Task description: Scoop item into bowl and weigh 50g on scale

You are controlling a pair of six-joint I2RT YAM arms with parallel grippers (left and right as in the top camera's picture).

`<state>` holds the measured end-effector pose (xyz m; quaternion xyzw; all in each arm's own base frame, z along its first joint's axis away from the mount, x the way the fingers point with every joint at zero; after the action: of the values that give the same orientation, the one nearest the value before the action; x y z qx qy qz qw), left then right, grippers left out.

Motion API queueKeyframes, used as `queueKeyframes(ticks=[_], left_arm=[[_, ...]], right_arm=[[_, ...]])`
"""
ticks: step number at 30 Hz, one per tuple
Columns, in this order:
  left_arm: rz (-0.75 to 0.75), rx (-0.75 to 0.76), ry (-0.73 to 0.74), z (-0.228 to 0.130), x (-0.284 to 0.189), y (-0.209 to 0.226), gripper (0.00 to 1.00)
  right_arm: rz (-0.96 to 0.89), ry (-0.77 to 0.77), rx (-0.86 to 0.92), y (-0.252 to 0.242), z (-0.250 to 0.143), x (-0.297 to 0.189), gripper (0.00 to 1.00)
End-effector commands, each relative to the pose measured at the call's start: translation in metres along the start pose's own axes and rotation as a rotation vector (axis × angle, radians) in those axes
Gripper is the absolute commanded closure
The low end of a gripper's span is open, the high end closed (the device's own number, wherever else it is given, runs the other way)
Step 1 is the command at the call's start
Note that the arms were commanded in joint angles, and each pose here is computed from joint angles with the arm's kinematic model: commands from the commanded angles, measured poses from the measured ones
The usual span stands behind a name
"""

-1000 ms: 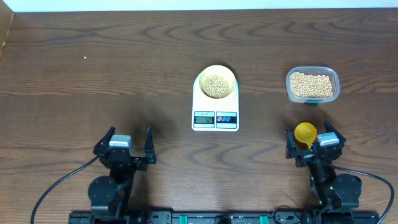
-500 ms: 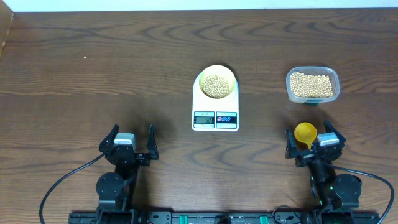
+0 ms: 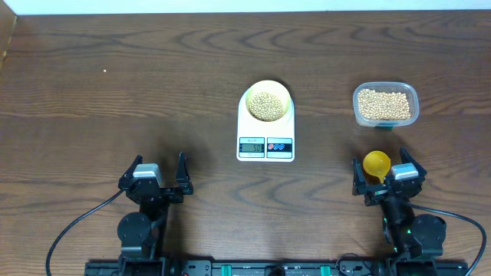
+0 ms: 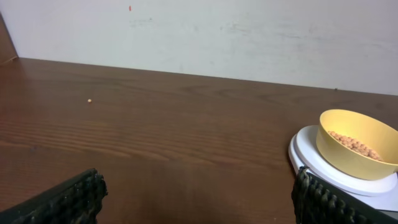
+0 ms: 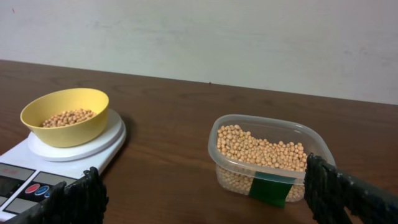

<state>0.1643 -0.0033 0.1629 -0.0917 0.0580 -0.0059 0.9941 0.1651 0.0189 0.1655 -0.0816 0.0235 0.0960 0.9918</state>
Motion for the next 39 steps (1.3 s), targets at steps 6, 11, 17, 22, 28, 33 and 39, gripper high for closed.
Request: queueKeyframes(ticks=[6,11,17,22,28,33,39], left_arm=[[0.010,-0.021,0.035,-0.0129,0.0020,0.0030,0.02],[-0.007,-0.021,0.037,-0.0130,0.0020,0.0014,0.02],[-0.012,0.036,0.039,-0.0132,0.0020,0.0011,0.02],[-0.016,0.057,0.039,-0.0132,0.0020,0.0008,0.02],[-0.016,0.060,0.037,-0.0129,0.0020,0.0008,0.02],[-0.014,0.020,0.035,-0.0126,0.0020,0.0008,0.02],[-0.014,0.020,0.035,-0.0126,0.0020,0.0009,0.02]], right_arm=[[0.009,-0.002,-0.010,0.0017,-0.0005,0.0000,0.01],[0.009,-0.002,-0.010,0.0016,-0.0005,0.0000,0.01],[0.009,-0.002,-0.010,0.0016,-0.0005,0.0000,0.01],[0.009,-0.002,-0.010,0.0016,-0.0005,0.0000,0.01],[0.009,-0.002,-0.010,0.0016,-0.0005,0.0000,0.01],[0.009,-0.002,-0.011,0.0016,-0.0005,0.0000,0.01],[0.009,-0.002,-0.010,0.0016,-0.0005,0.0000,0.01]])
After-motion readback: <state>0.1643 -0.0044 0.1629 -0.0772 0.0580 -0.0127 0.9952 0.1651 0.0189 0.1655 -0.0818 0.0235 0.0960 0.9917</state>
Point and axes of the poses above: each gripper's point midway between its finger pads, its own x axis out along the fingers, its own y axis along the line the jaws close on, z = x × y, the point moved 8 cm from there along -x, back along the fingers, and after that the axes turned 5 degrees about -x, right-handed, at the moved point
